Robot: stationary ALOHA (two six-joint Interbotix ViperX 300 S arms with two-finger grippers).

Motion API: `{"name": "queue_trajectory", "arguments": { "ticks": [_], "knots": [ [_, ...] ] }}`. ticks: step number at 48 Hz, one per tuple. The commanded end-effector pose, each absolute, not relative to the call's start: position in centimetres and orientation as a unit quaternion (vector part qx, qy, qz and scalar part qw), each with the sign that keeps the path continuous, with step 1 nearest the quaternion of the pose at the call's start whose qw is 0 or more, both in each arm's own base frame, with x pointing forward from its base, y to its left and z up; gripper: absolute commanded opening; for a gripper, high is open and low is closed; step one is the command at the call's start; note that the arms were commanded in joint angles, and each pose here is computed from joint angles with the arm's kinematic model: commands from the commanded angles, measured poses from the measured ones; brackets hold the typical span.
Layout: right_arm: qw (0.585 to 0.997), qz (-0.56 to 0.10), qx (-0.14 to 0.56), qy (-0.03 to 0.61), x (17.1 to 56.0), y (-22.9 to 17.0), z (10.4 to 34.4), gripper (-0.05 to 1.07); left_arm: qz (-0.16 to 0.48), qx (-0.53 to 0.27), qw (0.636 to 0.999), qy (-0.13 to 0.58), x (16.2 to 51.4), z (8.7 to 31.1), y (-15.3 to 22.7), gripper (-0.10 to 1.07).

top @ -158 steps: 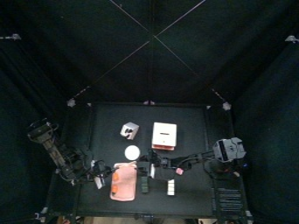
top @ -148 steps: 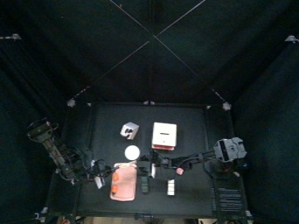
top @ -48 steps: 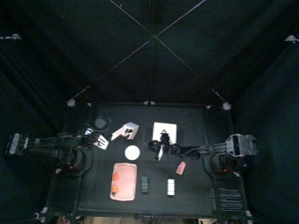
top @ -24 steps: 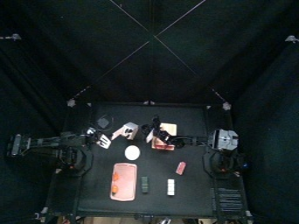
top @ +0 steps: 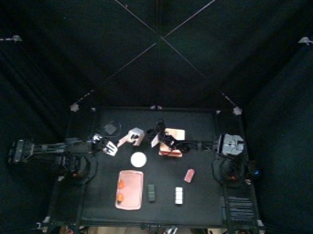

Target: Put cleaver back in holder

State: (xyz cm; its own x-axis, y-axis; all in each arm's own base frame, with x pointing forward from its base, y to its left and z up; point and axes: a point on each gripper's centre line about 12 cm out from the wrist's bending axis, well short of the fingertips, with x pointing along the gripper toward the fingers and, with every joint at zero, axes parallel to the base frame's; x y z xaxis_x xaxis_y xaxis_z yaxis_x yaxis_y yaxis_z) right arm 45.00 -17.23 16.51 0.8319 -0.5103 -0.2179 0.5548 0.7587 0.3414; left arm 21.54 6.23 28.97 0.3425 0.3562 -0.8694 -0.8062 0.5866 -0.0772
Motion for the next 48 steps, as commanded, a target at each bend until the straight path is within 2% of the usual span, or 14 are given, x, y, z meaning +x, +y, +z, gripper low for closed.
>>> {"name": "queue_trajectory", "arguments": {
  "ticks": [1,35,48],
  "knots": [
    [0.939,-0.282,0.197,0.035,45.3,-17.5,18.3,0.51,0.37,-0.259,0.787,0.421,22.0,30.2,6.4,0.43],
    [0.94,-0.271,0.201,0.056,46.6,-17.3,17.4,0.51,0.376,-0.256,0.778,0.433,23.1,30.4,8.1,0.43],
    [0.939,-0.271,0.202,0.061,46.6,-17.3,17.3,0.51,0.36,-0.256,0.774,0.454,23.7,30.1,8.2,0.43]
  ]
}}
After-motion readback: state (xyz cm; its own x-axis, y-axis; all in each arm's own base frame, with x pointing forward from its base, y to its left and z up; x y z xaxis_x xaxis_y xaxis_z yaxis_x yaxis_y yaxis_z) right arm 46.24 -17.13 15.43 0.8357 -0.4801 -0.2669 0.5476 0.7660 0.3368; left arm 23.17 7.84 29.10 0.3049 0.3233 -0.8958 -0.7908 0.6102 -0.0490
